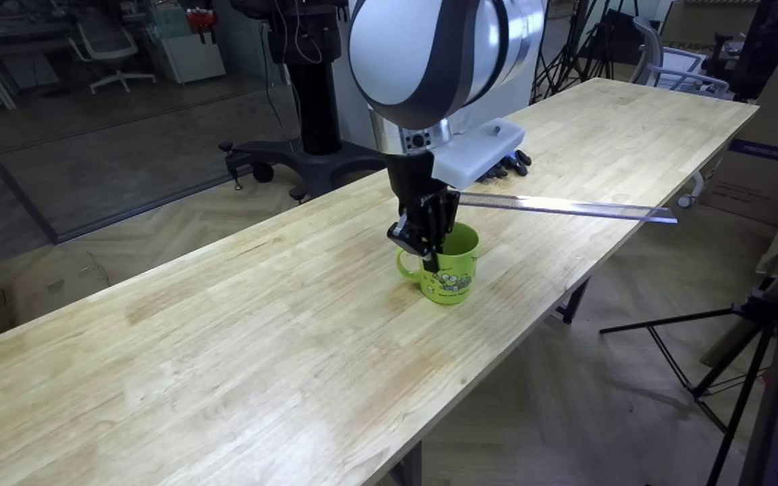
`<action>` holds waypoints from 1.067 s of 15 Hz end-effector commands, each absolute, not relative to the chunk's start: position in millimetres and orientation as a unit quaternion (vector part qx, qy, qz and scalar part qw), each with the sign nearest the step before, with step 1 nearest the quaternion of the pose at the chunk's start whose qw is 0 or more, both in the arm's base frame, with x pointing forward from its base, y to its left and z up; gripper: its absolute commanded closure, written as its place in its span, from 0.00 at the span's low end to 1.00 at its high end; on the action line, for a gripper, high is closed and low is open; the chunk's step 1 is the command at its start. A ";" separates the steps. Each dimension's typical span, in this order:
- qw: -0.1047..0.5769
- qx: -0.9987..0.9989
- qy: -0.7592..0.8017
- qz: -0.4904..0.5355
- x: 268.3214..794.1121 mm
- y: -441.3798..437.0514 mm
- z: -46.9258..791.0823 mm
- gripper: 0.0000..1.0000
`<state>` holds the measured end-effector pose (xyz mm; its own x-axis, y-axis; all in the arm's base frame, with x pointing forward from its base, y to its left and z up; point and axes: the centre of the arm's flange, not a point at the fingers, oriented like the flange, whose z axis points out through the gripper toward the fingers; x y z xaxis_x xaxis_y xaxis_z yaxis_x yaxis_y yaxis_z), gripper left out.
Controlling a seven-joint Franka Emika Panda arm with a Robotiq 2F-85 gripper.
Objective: Move the mug backwards
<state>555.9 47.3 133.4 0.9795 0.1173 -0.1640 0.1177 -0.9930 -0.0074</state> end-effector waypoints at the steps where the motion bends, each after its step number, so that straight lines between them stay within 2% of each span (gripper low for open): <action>1: -0.021 0.996 -0.035 -0.077 560.5 34.4 142.8 0.97; 5: -0.020 0.991 -0.105 -0.079 571.9 11.1 148.5 0.97; 11: 0.026 0.988 -0.106 -0.106 599.1 -25.6 162.7 0.97; 16: 0.048 0.990 -0.101 -0.089 637.8 -51.4 188.1 0.97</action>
<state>601.7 -42.5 171.3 0.9652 -0.1853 -0.1843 -0.1733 -0.9817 0.0790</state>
